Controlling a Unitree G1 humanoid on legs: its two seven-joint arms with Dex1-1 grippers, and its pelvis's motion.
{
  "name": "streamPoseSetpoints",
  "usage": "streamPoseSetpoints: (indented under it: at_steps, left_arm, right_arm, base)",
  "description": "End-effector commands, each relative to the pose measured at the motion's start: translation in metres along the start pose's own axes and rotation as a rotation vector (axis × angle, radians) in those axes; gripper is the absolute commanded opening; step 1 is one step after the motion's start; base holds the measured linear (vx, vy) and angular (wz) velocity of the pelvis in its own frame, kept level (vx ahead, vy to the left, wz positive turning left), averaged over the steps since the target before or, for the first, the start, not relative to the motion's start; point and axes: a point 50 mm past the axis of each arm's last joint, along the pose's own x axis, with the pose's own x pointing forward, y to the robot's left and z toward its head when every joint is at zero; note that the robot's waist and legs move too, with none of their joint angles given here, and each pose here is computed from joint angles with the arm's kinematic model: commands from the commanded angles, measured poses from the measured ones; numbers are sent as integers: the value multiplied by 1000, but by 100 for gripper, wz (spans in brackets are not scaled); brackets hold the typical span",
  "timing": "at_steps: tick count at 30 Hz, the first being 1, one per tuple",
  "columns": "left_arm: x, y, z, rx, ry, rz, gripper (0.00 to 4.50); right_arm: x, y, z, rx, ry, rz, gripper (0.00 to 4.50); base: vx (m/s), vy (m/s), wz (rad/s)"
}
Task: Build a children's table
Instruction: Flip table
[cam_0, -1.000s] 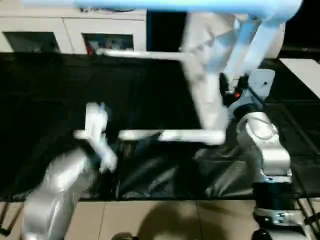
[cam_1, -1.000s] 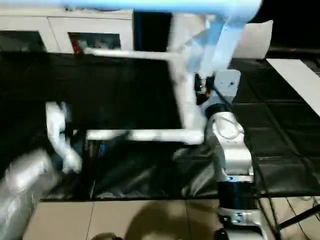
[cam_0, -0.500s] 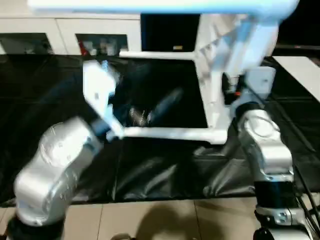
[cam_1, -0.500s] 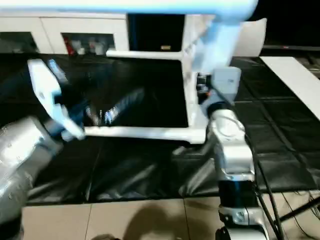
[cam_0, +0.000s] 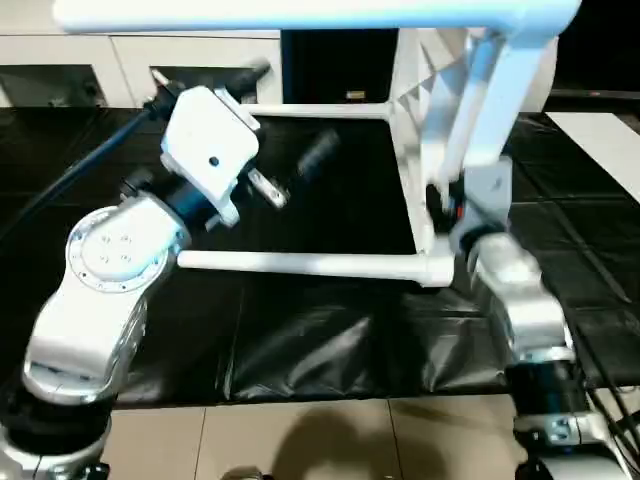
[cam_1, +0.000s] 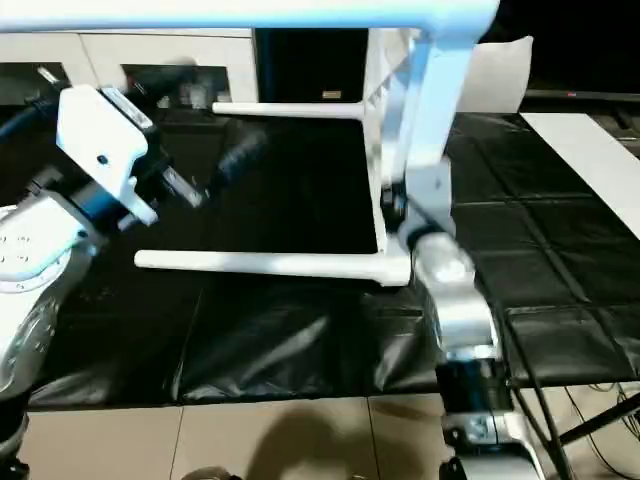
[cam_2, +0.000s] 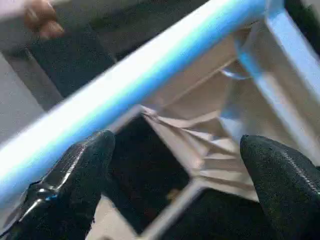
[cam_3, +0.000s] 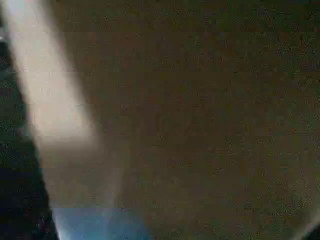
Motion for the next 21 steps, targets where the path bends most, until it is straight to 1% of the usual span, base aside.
streamPoseSetpoints:
  at_steps: [1, 2, 4, 6, 7, 9, 12, 14, 15, 17, 20, 21]
  left_arm:
    - [2, -1, 1, 69, -28, -7, 450]
    - [2, -2, 1, 107, -31, -5, 450]
    - [3, -2, 1, 142, -31, 4, 450]
    - [5, 0, 0, 215, -33, 35, 450]
    - [6, 2, 0, 253, -34, 47, 450]
    - [6, 5, 1, 308, -55, 63, 450]
    - [5, 8, 6, 371, -96, 97, 450]
    - [5, 13, 9, 412, -105, 134, 450]
    - [5, 13, 9, 416, -105, 136, 450]
    - [7, 18, 3, 498, -60, 157, 450]
    - [9, 20, -9, 551, -10, 149, 450]
    - [9, 20, -9, 551, -10, 149, 450]
  right_arm:
    - [-1, -3, -7, 17, 17, -10, 282]
    - [1, -3, -7, 14, 16, -9, 276]
    - [2, -3, -7, 11, 15, -9, 247]
    - [4, -3, -8, 2, 19, -8, 235]
    - [4, -3, -9, -2, 22, -8, 221]
    - [5, -4, -10, -12, 25, -6, 206]
    - [5, -5, -10, -37, 23, -3, 204]
    - [6, -7, -8, -57, 17, -4, 201]
    - [6, -7, -8, -57, 16, -4, 201]
    - [7, -8, -7, -67, 8, 2, 201]
    - [6, -6, -6, -78, -1, 13, 201]
    - [6, -6, -6, -78, -1, 13, 201]
  base:
    - [0, 0, 0]
    - [0, 0, 0]
    - [0, 0, 0]
    - [0, 0, 0]
    - [0, 0, 0]
    - [0, 0, 0]
    - [0, 0, 0]
    - [0, 0, 0]
    - [0, 0, 0]
    - [0, 0, 0]
    - [0, 0, 0]
    - [0, 0, 0]
